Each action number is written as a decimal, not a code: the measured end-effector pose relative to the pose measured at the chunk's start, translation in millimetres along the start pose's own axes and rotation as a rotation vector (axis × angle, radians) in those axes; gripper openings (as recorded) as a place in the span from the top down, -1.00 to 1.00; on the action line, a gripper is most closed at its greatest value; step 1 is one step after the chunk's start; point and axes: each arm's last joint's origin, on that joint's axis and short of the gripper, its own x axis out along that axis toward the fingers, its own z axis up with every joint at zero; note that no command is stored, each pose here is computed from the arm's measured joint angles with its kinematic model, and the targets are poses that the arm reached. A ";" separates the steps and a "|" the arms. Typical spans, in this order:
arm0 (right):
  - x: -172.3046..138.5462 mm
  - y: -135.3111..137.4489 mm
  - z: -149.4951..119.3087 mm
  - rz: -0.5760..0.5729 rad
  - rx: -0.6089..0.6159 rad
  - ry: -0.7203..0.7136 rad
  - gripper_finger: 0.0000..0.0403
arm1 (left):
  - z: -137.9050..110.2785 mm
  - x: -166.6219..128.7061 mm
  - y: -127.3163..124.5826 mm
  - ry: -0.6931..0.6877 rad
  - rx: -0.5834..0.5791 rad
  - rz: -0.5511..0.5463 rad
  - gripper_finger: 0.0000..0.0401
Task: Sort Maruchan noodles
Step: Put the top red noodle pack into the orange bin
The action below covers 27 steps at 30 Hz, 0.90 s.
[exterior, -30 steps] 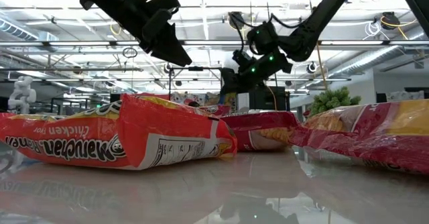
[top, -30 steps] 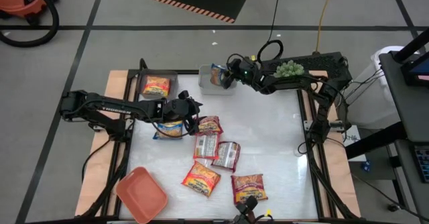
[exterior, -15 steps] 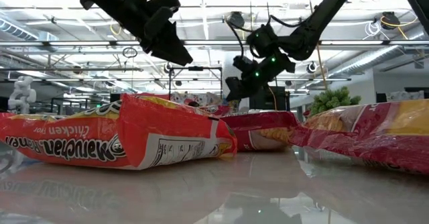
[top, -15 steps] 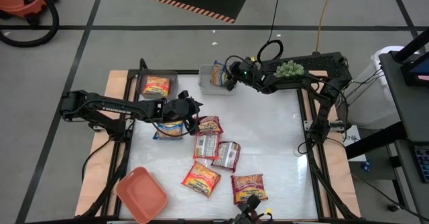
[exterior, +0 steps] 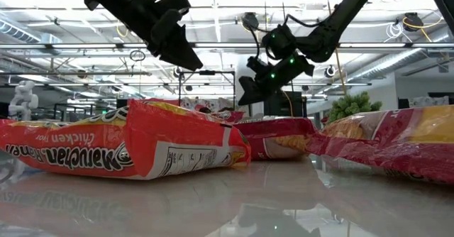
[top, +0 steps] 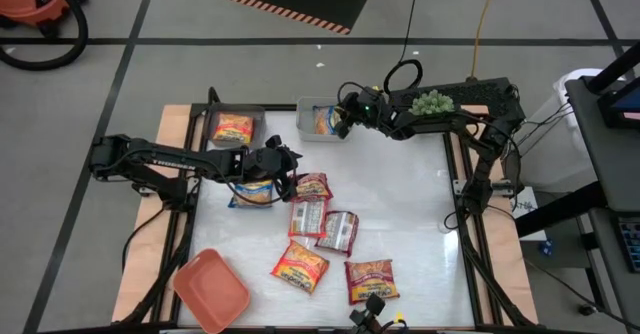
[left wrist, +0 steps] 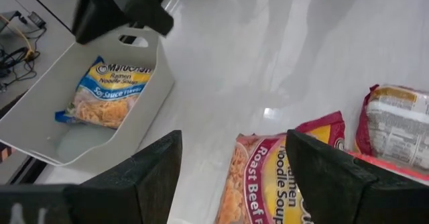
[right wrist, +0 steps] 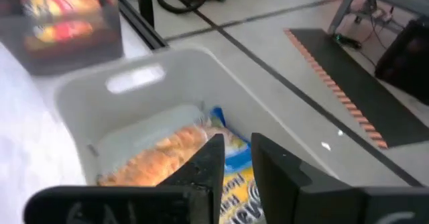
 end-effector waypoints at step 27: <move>-98.7 86.9 44.0 0.274 -0.254 0.036 0.68 | -7.3 -0.4 0.2 0.077 0.130 -0.003 -0.35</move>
